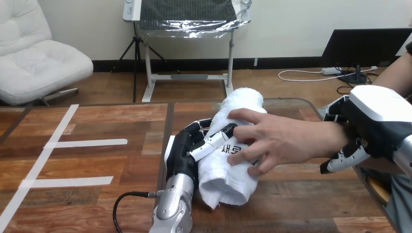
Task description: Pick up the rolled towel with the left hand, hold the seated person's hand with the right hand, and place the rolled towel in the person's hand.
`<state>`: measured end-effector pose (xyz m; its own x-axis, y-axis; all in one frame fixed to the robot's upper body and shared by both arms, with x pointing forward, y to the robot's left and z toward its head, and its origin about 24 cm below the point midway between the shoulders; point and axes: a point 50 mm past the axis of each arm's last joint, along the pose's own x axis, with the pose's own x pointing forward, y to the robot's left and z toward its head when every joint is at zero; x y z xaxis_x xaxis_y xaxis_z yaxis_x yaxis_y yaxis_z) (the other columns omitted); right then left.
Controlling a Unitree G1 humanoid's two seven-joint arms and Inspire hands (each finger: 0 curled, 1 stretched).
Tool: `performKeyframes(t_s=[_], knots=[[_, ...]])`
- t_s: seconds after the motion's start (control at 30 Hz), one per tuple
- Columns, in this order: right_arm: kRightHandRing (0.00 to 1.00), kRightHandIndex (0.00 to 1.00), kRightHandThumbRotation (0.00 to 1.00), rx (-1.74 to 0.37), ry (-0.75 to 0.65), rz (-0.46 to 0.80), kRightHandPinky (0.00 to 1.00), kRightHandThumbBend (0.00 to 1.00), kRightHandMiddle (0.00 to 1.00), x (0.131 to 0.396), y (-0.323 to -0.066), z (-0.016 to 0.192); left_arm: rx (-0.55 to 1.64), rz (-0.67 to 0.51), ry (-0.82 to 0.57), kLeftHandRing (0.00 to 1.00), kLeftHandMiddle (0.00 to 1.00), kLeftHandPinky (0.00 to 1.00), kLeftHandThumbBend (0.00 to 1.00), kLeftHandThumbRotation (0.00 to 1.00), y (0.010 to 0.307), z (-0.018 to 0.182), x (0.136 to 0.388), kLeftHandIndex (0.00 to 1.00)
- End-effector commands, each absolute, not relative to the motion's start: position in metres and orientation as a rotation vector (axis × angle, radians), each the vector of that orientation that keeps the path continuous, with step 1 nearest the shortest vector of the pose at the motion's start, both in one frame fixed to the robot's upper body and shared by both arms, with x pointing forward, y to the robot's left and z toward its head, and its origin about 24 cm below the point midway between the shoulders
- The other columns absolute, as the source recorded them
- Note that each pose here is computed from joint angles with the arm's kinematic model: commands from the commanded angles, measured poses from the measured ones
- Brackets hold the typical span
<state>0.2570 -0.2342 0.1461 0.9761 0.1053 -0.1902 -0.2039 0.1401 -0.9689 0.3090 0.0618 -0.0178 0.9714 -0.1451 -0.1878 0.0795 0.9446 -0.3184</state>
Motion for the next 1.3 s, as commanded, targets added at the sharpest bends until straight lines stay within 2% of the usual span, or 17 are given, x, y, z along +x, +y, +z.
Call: performKeyframes(t_s=[0.0,0.2,0.27,0.4,0.5,0.57,0.7,0.87,0.97,1.13,1.27], knots=[[0.39,0.48,0.00,-1.368,-0.070,0.164,0.34,0.87,0.47,0.258,-0.222,0.171,-0.471,-0.516,-0.016,0.33,0.42,0.24,0.71,0.08,-0.046,0.061,0.309,0.47],[0.42,0.49,0.00,-1.357,-0.079,0.163,0.36,0.86,0.48,0.258,-0.222,0.171,-0.439,-0.579,-0.038,0.39,0.47,0.28,0.71,0.17,-0.046,0.063,0.309,0.53],[0.45,0.52,0.00,-1.358,-0.084,0.164,0.39,0.87,0.51,0.258,-0.222,0.171,-0.427,-0.599,-0.051,0.43,0.52,0.31,0.72,0.25,-0.046,0.064,0.309,0.61],[0.49,0.57,0.00,-1.399,-0.090,0.164,0.42,0.88,0.54,0.258,-0.221,0.171,-0.404,-0.654,-0.068,0.48,0.57,0.37,0.73,0.34,-0.044,0.065,0.309,0.71],[0.53,0.61,0.00,-1.430,-0.087,0.163,0.45,0.90,0.59,0.258,-0.221,0.171,-0.381,-0.680,-0.076,0.55,0.64,0.45,0.74,0.40,-0.043,0.065,0.310,0.78],[0.58,0.66,0.00,-1.442,-0.081,0.163,0.49,0.91,0.64,0.258,-0.221,0.171,-0.362,-0.691,-0.084,0.63,0.71,0.54,0.75,0.48,-0.042,0.065,0.310,0.86],[0.63,0.70,0.00,-1.454,-0.086,0.169,0.53,0.92,0.69,0.257,-0.221,0.172,-0.327,-0.722,-0.105,0.72,0.79,0.65,0.75,0.56,-0.039,0.065,0.310,0.93],[0.74,0.76,0.00,-1.463,-0.089,0.180,0.62,0.94,0.78,0.257,-0.221,0.172,-0.316,-0.744,-0.110,0.85,0.90,0.82,0.79,0.69,-0.037,0.064,0.311,0.98],[0.79,0.79,0.00,-1.476,-0.089,0.183,0.67,0.95,0.82,0.257,-0.220,0.173,-0.299,-0.757,-0.111,0.90,0.95,0.88,0.81,0.74,-0.035,0.064,0.311,0.99],[0.88,0.82,0.00,-1.486,-0.099,0.178,0.75,0.96,0.88,0.256,-0.219,0.174,-0.257,-0.761,-0.116,0.97,0.99,0.97,0.85,0.85,-0.032,0.063,0.312,1.00],[0.91,0.83,0.00,-1.490,-0.106,0.177,0.78,0.97,0.90,0.256,-0.218,0.174,-0.253,-0.760,-0.117,0.99,0.99,0.99,0.87,0.89,-0.030,0.062,0.313,1.00]])
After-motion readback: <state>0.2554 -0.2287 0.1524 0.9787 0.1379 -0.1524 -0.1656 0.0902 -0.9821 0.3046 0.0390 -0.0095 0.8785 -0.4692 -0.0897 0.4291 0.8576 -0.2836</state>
